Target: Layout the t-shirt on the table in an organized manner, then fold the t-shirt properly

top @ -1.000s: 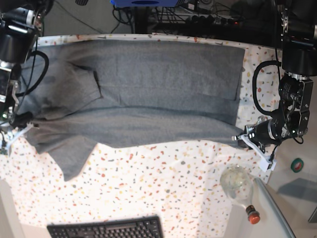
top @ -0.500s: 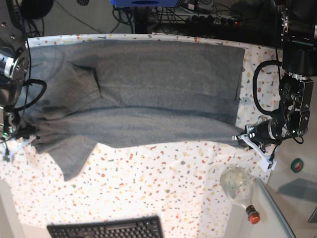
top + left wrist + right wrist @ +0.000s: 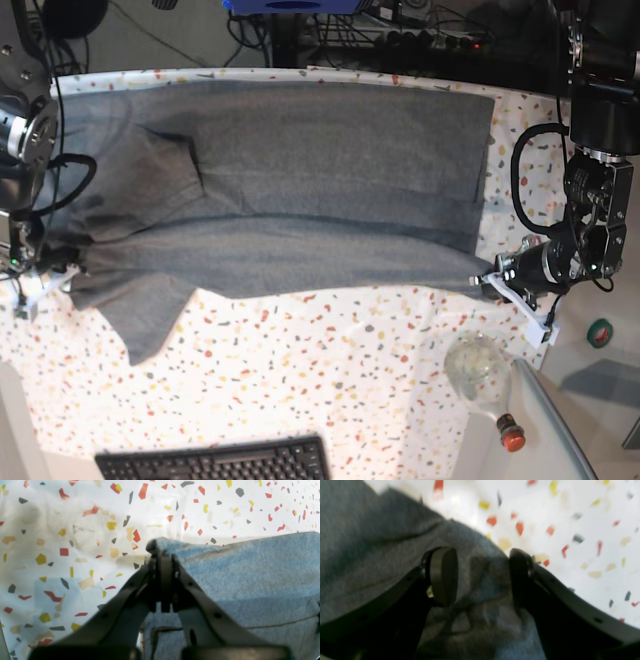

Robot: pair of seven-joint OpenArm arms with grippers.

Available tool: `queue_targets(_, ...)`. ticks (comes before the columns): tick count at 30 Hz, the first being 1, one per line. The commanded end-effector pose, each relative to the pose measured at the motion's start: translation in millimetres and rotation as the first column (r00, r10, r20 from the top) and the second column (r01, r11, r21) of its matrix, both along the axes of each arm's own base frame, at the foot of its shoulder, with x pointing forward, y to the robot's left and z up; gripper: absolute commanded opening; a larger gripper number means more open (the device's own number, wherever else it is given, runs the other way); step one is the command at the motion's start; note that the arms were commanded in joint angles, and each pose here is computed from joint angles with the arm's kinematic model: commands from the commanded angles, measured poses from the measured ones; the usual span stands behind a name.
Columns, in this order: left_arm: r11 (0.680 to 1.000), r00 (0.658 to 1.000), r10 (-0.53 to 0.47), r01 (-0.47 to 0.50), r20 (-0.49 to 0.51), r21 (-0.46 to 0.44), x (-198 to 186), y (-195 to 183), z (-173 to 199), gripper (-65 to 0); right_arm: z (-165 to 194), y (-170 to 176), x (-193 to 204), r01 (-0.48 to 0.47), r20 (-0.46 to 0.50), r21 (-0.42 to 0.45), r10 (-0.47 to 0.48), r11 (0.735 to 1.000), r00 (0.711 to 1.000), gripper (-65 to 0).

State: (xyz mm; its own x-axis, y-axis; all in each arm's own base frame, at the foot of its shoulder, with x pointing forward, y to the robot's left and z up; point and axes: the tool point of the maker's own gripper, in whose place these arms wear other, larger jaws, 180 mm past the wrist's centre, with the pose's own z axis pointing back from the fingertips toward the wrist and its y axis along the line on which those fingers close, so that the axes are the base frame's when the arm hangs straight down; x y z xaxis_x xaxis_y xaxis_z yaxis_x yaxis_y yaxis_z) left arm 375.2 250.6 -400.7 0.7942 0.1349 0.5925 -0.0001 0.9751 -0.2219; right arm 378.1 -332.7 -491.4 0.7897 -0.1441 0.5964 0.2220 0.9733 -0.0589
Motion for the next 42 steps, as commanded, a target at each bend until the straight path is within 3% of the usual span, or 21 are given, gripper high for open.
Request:
queue_targets(1, 1.0, 0.998, 0.009, -0.009, 0.061, 0.007, 15, 8, 20, -65.0, 17, -10, 16, 0.005, 0.052, -0.015, -0.004, 1.0, 0.999, -31.5)
queue_targets(6, 1.0, 0.998, 0.008, -0.009, 0.06, 0.009, 14, 8, 20, -65.0, 7, -10, 7, 0.008, 0.046, -0.009, -0.008, 1.0, 0.999, -35.7)
queue_targets(8, 1.0, 0.998, 0.005, -0.006, 0.059, 0.009, 14, 8, 19, -65.0, 8, -11, 8, 0.008, 0.058, -0.013, -0.007, 1.0, 0.998, -47.4)
queue_targets(10, 1.0, 0.998, 0.005, -0.006, 0.059, 0.009, 14, 8, 19, -65.0, 8, -11, 7, 0.007, 0.065, -0.017, -0.006, 1.0, 0.998, -63.6)
queue_targets(11, 1.0, 0.998, 0.004, -0.005, 0.058, 0.01, 14, 7, 19, -65.0, 9, -11, 8, 0.011, 0.074, -0.015, -0.01, 1.0, 0.997, -65.0)
queue_targets(23, 1.0, 0.997, 0.007, -0.008, 0.075, 0.003, 17, 7, 25, -65.0, 45, -18, 37, -0.003, 0.203, -0.073, 0.018, 0.997, 0.979, -65.0)
queue_targets(32, 1.0, 0.99, -0.004, 0.004, 0.143, -0.001, 37, 2, 51, -65.0, 69, -19, 54, -0.03, 0.266, -0.097, 0.055, 0.995, 0.962, -65.0)
queue_targets(42, 1.0, 0.99, -0.004, 0.004, 0.14, -0.004, 36, 2, 49, -65.0, 66, -12, 53, -0.056, 0.262, -0.08, 0.075, 0.995, 0.962, -65.0)
